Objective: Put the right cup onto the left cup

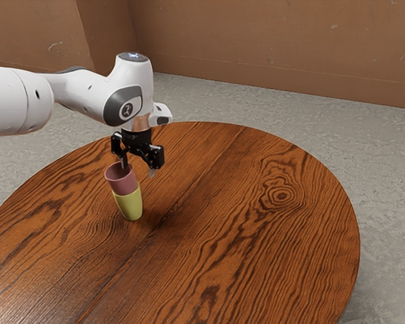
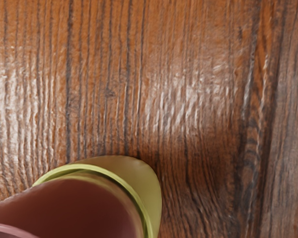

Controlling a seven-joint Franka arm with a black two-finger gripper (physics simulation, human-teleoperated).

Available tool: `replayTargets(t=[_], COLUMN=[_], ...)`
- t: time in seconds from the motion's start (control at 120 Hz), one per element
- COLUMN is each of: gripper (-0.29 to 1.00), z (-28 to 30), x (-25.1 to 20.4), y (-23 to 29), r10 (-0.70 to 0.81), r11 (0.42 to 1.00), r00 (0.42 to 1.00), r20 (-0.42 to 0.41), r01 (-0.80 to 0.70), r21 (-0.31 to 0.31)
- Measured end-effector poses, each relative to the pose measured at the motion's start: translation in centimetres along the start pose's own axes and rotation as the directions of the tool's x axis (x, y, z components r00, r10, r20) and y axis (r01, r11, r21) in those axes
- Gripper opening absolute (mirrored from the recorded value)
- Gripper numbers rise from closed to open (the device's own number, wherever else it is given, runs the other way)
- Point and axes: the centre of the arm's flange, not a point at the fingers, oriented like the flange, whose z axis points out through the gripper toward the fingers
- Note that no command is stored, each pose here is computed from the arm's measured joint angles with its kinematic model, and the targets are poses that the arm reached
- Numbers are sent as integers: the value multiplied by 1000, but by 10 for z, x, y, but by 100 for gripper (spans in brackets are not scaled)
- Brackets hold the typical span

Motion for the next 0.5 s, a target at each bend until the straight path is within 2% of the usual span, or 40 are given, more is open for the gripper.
replayTargets(t=[0.133, 0.267, 0.367, 0.5], gripper=[67, 69, 69, 70], z=[-5, -37, -75, -153], x=[0, -7, -17, -51], y=[0, -4, -8, -20], r10=[1, -4, -9, -17], r11=[1000, 1000, 1000, 999], r00=[1000, 999, 997, 991], r20=[-8, -45, -77, -130], r01=[-1, 3, 7, 10], r21=[-2, -13, -29, -53])
